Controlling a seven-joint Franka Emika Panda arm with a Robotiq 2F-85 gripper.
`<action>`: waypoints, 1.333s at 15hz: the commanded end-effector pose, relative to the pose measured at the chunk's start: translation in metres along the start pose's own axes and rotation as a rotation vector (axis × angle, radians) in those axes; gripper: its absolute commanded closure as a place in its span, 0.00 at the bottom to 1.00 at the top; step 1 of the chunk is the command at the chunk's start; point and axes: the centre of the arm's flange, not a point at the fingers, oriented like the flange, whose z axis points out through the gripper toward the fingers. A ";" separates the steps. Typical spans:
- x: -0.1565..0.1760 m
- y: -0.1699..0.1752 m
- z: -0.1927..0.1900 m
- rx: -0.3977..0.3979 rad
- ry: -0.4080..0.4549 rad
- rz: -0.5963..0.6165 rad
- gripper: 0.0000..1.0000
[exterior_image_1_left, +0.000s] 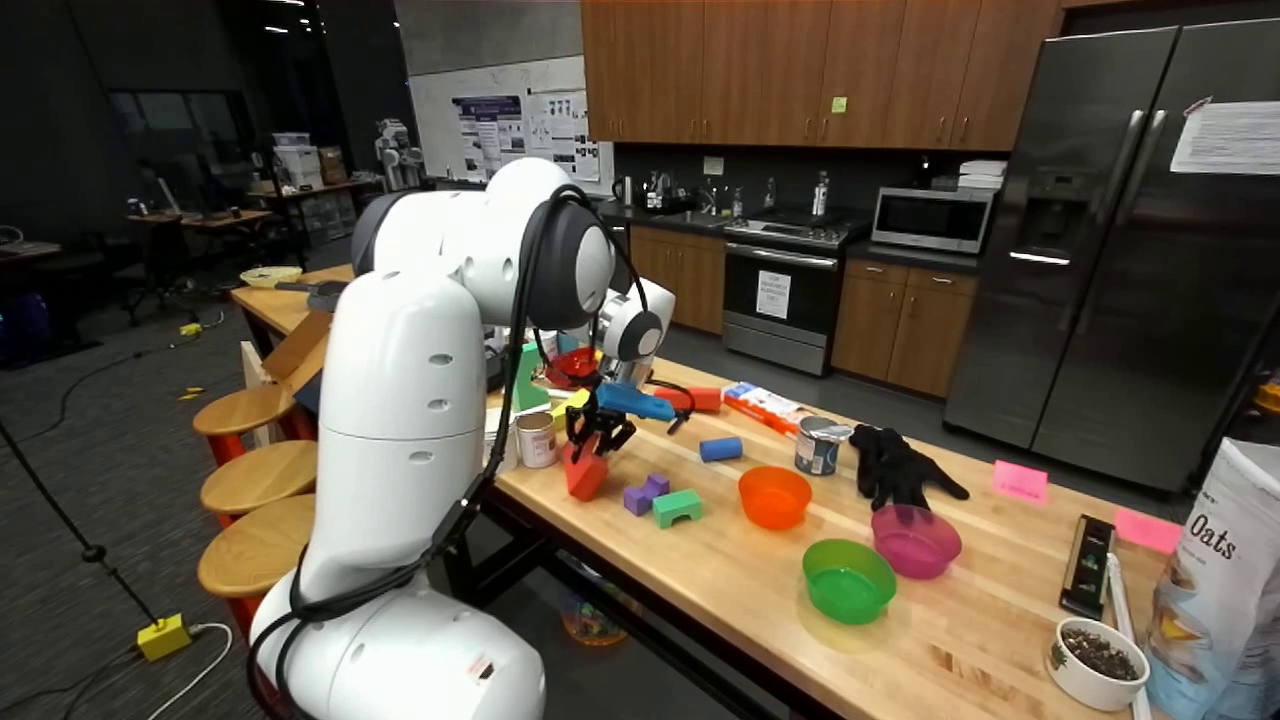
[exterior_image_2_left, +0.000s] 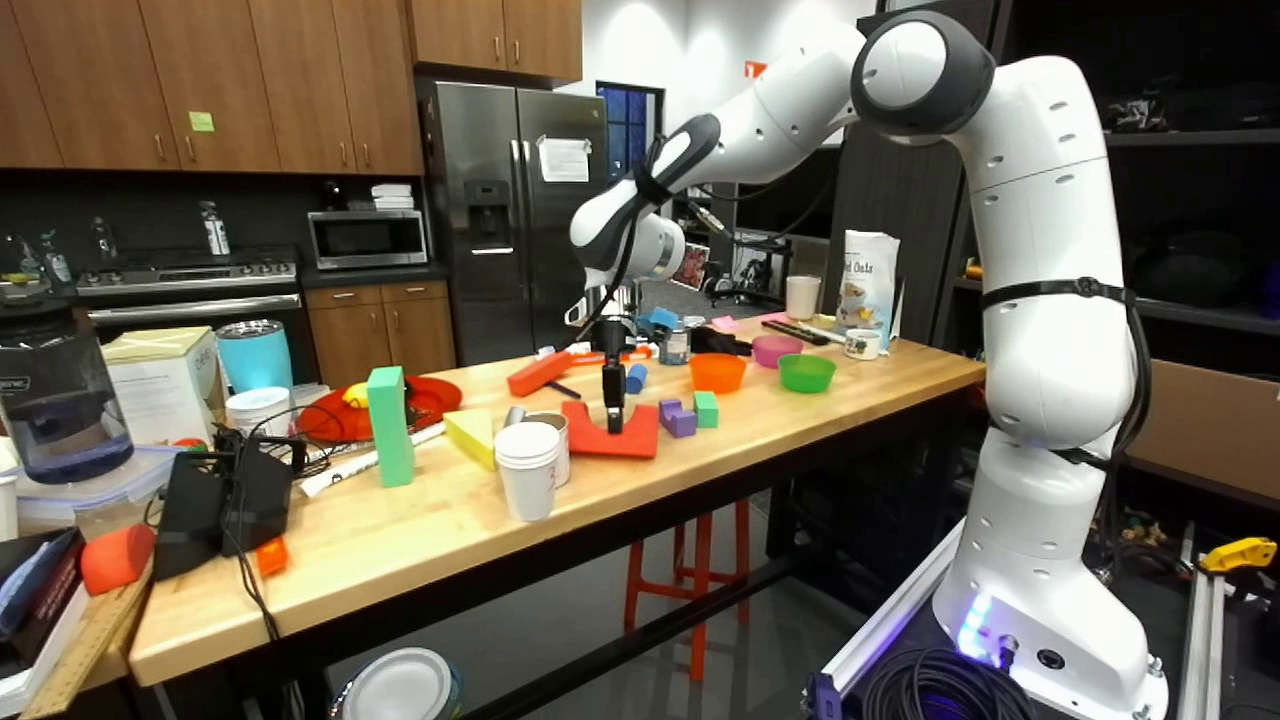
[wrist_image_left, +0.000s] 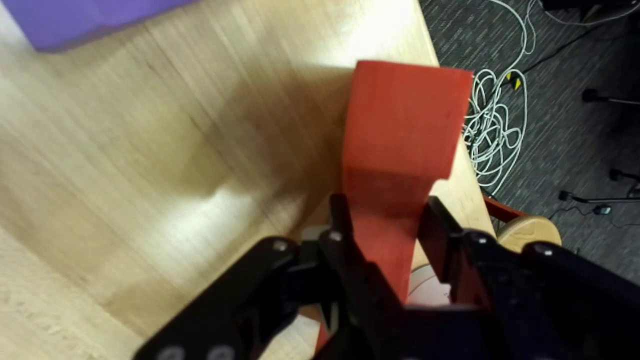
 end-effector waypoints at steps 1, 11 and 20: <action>-0.004 0.004 -0.008 0.002 -0.035 0.058 0.37; -0.036 0.003 -0.023 -0.015 -0.093 0.209 0.00; -0.070 -0.032 -0.046 -0.032 -0.102 0.400 0.00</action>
